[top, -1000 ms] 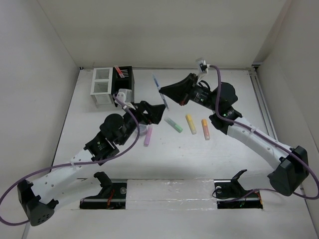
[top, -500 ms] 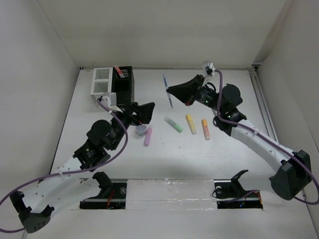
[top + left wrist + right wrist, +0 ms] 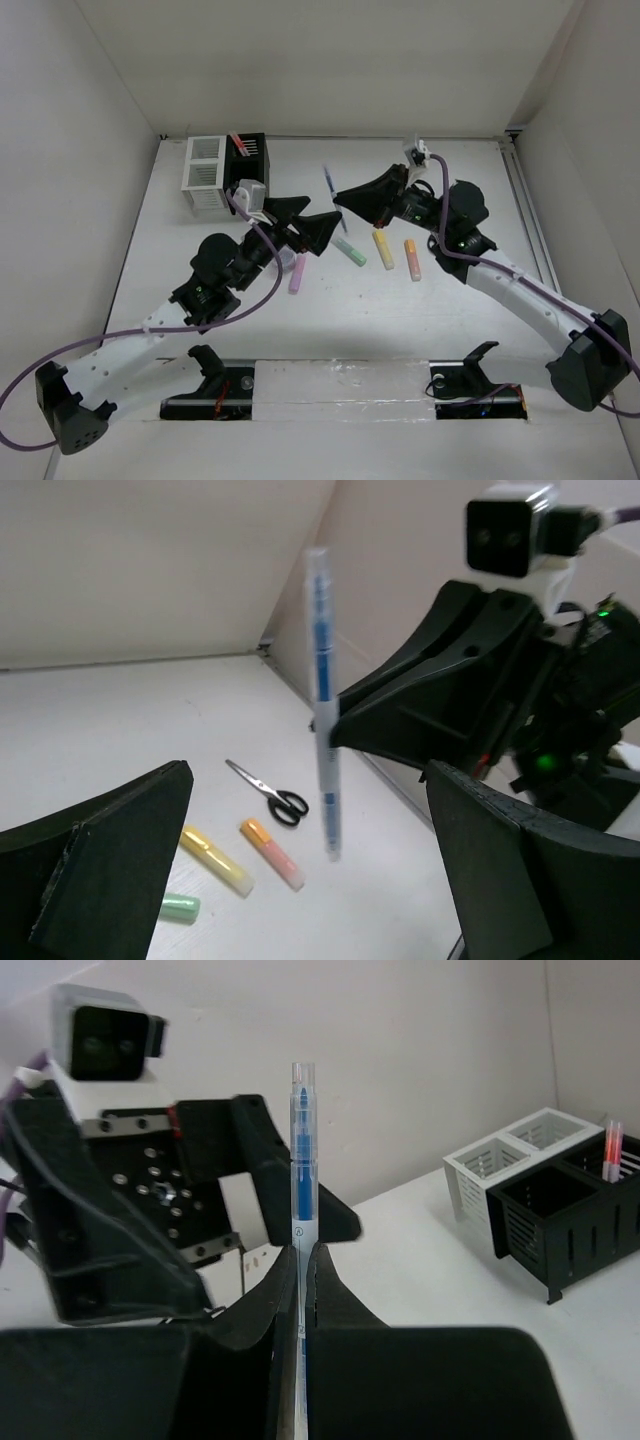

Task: Sort the stationery into containers
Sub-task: Place the pen in the storage box.

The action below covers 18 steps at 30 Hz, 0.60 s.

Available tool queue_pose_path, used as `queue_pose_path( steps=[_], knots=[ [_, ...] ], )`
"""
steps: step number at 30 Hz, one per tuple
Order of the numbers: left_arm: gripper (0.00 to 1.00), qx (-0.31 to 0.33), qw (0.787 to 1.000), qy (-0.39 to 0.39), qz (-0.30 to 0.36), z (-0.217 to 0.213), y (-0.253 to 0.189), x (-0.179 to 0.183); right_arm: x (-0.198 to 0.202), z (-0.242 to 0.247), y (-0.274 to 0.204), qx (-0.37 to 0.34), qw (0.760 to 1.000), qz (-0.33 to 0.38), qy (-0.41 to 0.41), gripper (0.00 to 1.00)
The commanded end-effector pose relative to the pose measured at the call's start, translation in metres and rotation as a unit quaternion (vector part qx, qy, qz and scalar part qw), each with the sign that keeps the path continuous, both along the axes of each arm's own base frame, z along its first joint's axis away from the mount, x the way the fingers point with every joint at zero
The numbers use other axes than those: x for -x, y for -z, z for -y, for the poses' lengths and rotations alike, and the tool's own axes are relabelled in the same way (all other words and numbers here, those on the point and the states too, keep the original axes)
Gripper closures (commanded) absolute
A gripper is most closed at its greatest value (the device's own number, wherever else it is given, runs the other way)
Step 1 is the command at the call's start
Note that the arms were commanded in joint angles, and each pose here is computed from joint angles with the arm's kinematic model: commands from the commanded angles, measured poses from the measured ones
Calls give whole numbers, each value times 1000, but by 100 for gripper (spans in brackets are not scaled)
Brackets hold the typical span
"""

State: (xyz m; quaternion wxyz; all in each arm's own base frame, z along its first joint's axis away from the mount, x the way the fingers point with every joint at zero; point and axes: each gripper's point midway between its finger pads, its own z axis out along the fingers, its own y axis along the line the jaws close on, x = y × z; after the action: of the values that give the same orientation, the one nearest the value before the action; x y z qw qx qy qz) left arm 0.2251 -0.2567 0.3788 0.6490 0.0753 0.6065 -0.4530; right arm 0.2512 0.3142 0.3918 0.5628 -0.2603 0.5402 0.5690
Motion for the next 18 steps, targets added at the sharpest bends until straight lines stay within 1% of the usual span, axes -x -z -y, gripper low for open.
queue_pose_path(
  steps=[1,6,10,14,18],
  knots=[
    [0,27,999,3,45,-2,-39,3,30,9,-37,-37,997,65,-24,100],
    [0,31,999,-6,44,-3,-39,-1,39,5,-36,-35,996,66,-39,100],
    [3,38,998,2,54,-2,-45,2,36,3,-28,-30,997,58,-39,100],
    [3,45,997,7,62,-5,-52,7,32,2,-25,-29,998,53,-35,100],
    [4,49,996,5,72,-10,-58,11,39,-3,-25,-28,997,54,-48,100]
  ],
)
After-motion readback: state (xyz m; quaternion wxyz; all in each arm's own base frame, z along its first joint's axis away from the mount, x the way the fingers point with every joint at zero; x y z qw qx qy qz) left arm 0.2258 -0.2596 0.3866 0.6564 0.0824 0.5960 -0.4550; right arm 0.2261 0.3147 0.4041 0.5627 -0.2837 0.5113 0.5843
